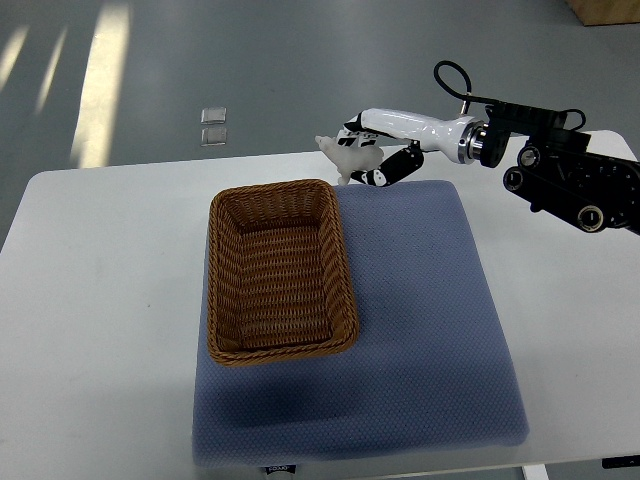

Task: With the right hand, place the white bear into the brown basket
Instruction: 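Lift the bear and carry it over the brown woven basket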

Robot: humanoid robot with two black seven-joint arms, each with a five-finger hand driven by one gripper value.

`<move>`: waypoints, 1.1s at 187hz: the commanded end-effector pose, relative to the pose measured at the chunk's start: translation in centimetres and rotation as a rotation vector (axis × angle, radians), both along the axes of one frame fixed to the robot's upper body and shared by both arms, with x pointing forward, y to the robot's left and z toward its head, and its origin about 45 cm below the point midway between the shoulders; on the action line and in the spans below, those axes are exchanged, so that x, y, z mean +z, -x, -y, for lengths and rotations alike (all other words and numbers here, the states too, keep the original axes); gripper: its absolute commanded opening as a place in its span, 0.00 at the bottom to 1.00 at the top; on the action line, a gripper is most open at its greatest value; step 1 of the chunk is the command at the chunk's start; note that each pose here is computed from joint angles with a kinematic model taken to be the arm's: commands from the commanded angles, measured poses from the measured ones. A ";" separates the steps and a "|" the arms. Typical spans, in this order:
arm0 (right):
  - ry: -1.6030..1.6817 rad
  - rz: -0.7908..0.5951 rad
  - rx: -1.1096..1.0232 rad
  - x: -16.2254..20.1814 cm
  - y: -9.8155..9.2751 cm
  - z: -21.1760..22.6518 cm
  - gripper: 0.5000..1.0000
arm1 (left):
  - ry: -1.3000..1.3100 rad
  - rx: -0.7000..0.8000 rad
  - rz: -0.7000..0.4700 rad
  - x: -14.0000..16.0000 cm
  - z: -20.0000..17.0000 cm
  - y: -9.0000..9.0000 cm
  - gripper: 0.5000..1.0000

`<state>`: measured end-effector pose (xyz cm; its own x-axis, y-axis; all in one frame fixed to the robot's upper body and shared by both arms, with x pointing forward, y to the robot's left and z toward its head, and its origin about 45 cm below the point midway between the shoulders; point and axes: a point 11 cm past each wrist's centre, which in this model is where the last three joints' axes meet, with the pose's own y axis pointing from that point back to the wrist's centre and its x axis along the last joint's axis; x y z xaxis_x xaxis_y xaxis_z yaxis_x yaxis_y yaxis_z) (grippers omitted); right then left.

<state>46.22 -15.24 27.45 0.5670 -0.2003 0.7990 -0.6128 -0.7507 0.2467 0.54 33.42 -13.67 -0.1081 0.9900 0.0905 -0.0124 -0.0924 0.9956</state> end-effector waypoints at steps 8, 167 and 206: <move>0.046 0.021 0.118 0.4 0.9 -4.9 0.00 | -0.001 0.000 0.001 0.0 0.0 -0.1 1.00; 0.123 -0.015 0.230 -3.3 3.4 -9.2 0.59 | -0.001 0.004 0.002 0.0 0.0 -0.1 1.00; 0.079 0.033 0.183 -2.4 2.6 -8.5 0.64 | -0.001 0.006 0.003 0.0 0.0 -0.1 1.00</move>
